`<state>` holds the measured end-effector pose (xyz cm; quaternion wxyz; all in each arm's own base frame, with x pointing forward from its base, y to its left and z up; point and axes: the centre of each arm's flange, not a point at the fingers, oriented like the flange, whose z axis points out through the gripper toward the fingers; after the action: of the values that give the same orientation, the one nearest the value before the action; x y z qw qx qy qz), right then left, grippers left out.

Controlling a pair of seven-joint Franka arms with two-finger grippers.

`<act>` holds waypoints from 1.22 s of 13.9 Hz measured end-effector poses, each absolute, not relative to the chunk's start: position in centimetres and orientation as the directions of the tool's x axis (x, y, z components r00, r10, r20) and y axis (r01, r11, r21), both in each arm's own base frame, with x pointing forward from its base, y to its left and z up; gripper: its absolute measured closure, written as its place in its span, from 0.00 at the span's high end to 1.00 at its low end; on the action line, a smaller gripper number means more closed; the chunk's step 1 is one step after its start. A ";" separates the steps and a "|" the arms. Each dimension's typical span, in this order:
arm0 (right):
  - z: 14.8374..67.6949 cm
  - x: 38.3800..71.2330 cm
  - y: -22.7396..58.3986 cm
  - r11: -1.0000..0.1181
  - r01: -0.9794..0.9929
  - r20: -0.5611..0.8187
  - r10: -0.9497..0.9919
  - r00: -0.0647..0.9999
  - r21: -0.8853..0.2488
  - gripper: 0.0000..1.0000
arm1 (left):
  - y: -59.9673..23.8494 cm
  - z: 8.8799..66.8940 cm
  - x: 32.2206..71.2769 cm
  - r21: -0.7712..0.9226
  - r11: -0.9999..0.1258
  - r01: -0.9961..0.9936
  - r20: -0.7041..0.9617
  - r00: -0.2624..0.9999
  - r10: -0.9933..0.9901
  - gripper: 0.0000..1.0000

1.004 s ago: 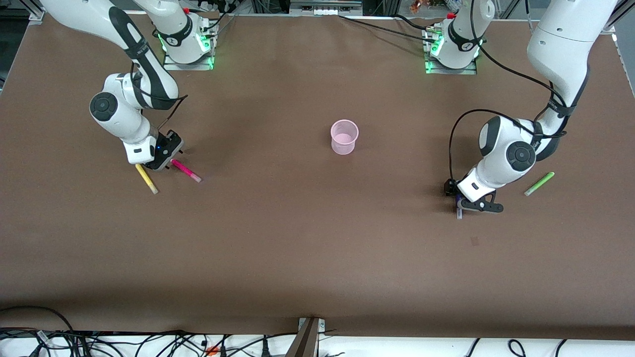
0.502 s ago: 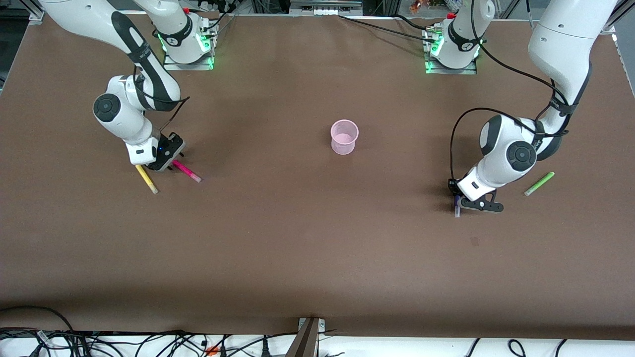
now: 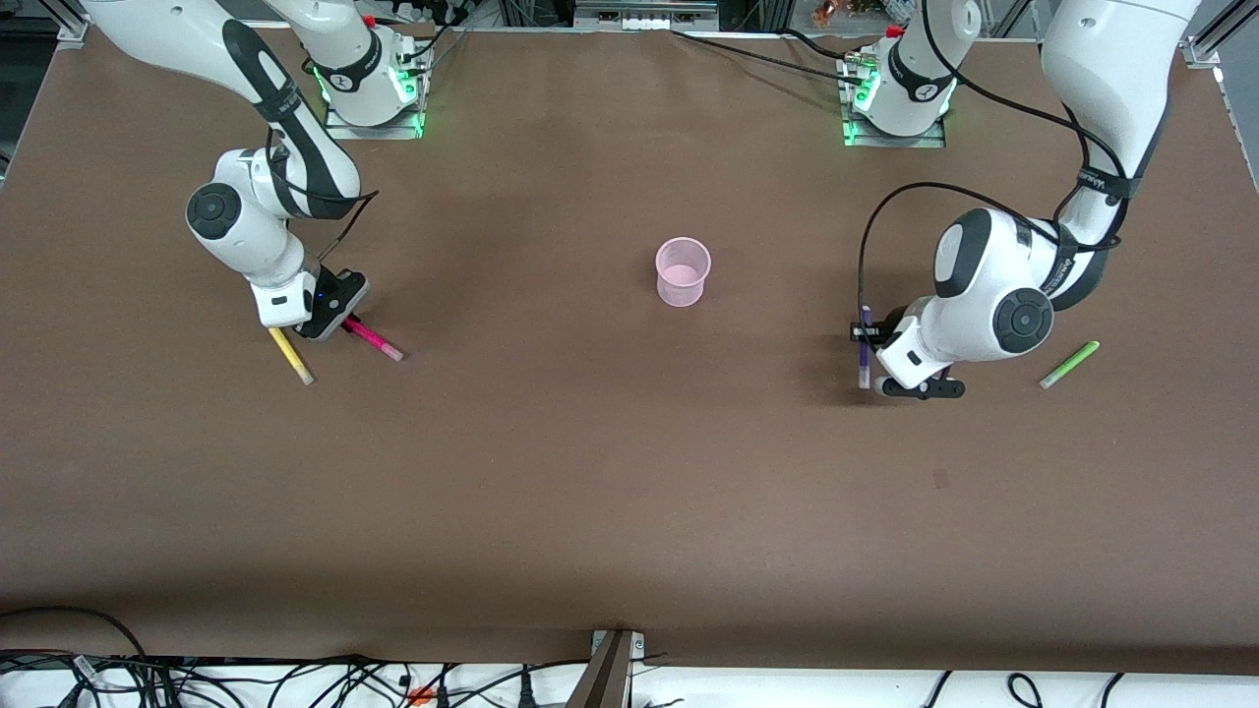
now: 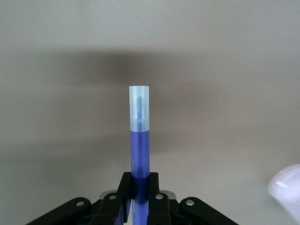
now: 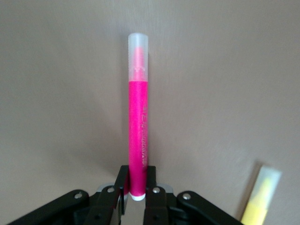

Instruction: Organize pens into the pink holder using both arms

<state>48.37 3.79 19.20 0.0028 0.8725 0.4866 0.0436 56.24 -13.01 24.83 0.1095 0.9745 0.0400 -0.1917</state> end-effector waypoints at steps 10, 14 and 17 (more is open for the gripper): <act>28.3 50.2 8.2 -0.446 0.886 0.108 0.894 0.435 0.124 0.18 | -22.3 26.9 52.0 0.157 -0.758 0.633 -0.829 0.502 0.247 0.18; 32.3 50.5 10.0 -0.411 0.904 0.084 0.911 0.403 0.117 0.18 | -26.4 25.9 51.0 0.070 -0.656 0.752 -0.915 0.310 0.257 0.18; 35.8 51.1 11.0 -0.396 0.914 0.051 0.918 0.392 0.090 0.18 | -26.9 25.0 51.1 0.053 -0.597 0.800 -0.945 0.234 0.230 0.18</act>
<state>51.13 10.95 35.84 0.0236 0.8341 0.5492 0.0461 51.10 -26.94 25.04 0.2796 0.7339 0.3510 -0.5099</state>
